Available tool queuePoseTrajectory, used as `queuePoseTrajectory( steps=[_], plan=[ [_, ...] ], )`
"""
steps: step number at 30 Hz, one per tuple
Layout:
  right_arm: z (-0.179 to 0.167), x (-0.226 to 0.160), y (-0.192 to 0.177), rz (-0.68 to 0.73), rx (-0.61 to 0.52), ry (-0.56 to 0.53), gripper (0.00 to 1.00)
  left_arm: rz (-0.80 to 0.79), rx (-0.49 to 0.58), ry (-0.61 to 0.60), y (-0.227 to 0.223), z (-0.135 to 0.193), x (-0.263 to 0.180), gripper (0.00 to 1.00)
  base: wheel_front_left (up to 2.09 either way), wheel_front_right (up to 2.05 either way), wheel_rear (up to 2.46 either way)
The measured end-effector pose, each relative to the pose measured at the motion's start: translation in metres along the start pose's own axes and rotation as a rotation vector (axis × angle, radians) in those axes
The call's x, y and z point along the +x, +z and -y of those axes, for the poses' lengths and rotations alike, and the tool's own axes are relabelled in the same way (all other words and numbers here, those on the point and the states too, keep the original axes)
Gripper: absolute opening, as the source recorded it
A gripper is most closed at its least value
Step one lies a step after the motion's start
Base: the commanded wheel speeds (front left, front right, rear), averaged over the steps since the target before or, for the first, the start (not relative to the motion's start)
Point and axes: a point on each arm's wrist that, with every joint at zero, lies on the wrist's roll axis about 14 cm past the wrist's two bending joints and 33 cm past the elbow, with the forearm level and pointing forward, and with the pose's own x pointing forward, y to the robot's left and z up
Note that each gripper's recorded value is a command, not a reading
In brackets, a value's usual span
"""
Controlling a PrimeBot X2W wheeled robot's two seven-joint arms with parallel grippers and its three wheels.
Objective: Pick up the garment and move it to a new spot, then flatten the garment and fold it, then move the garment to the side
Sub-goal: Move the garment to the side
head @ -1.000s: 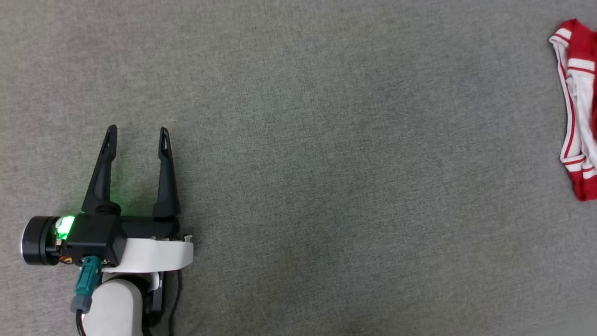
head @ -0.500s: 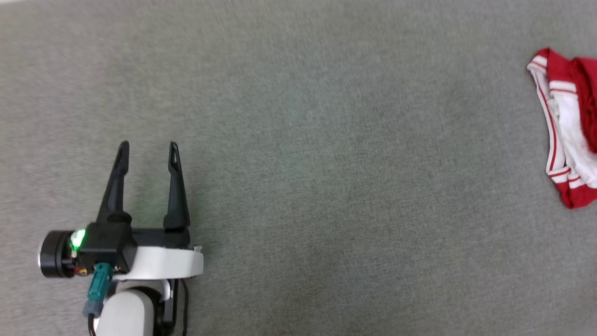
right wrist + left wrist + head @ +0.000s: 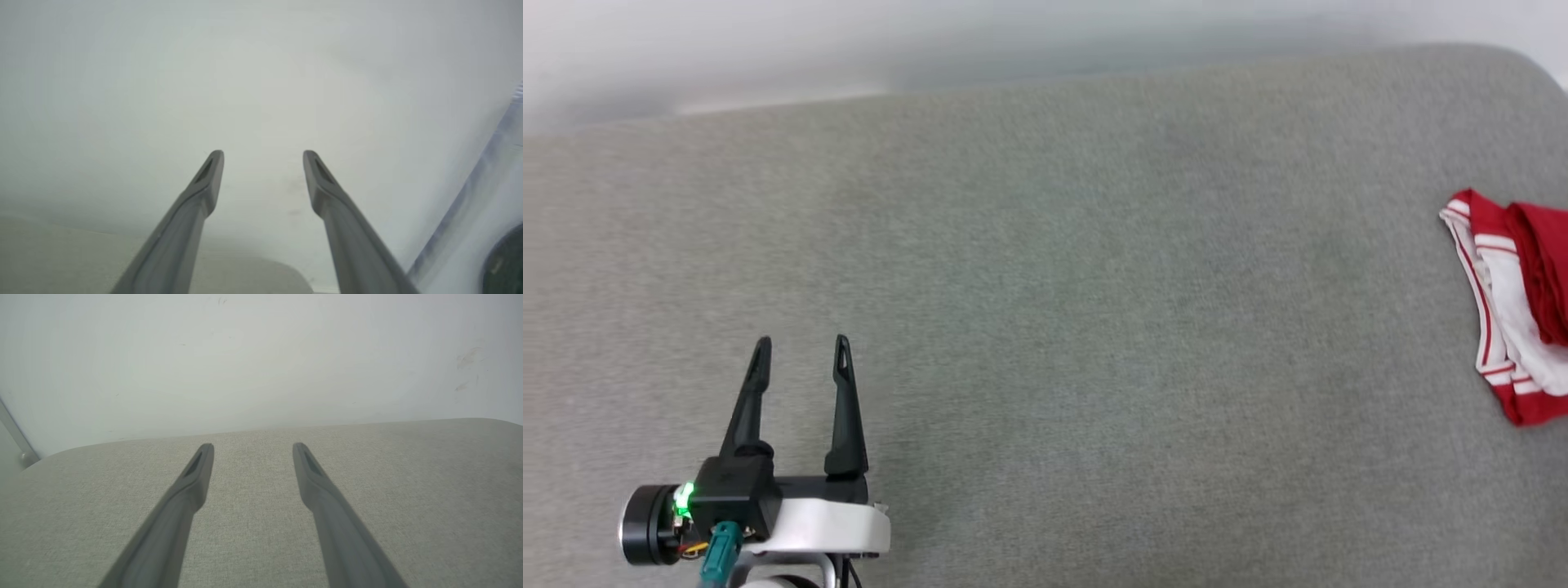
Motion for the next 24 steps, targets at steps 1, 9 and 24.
queuePoseTrajectory(
  steps=[1, 9, 24],
  plan=[
    [-0.011, -0.003, 0.007, 0.031, 0.019, 0.013, 1.00, 0.005, 0.003, 0.007, 0.003, -0.002, -0.003, 1.00, 0.00, 0.00, 0.00],
    [-0.099, -0.045, 0.018, 0.103, 0.146, 0.138, 1.00, 0.032, 0.012, 0.053, 0.020, -0.016, -0.027, 1.00, 0.00, 0.00, 0.00],
    [-0.163, -0.138, -0.022, -0.053, 0.335, 0.140, 1.00, 0.034, 0.025, 0.111, 0.028, -0.033, -0.058, 1.00, 0.00, 0.00, 0.00]
  ],
)
